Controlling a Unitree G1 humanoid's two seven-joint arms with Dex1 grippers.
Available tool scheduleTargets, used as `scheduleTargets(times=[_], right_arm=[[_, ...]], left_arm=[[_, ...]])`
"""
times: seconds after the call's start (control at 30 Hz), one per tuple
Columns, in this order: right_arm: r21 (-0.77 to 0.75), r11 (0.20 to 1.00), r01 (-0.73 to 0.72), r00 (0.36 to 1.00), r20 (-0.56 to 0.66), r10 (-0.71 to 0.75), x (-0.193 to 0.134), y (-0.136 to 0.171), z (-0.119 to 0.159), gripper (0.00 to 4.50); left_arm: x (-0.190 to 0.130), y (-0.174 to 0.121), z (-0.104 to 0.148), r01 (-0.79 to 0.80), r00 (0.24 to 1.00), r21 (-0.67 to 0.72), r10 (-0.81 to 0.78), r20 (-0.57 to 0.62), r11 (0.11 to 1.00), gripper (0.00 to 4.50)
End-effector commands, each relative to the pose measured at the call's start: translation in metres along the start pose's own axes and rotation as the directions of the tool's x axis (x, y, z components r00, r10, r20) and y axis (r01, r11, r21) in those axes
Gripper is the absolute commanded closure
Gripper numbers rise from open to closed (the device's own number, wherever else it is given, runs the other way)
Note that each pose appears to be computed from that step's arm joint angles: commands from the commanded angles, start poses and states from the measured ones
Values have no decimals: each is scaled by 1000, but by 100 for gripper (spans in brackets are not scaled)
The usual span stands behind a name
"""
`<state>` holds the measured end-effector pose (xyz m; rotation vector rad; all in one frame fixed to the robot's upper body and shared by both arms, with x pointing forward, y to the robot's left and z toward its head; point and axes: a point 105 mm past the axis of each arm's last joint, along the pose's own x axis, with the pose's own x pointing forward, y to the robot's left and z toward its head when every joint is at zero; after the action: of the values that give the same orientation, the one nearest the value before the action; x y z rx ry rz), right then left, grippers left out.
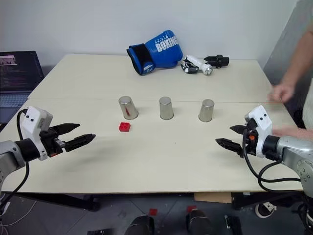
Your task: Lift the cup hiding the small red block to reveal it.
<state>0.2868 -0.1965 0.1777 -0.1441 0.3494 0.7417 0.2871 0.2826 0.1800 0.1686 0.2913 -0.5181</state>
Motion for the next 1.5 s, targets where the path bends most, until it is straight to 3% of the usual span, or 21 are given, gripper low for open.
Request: scheduleTargets(times=[0.03,1.5], right_arm=[[-45,999,6,999,37,-4,-4,-1,14,0],[-47,999,9,999,39,-7,1,-5,15,0]], left_arm=[[-8,8,13,-44,999,49,42,28,998,3],[-13,14,9,-44,999,74,43,7,996,3]])
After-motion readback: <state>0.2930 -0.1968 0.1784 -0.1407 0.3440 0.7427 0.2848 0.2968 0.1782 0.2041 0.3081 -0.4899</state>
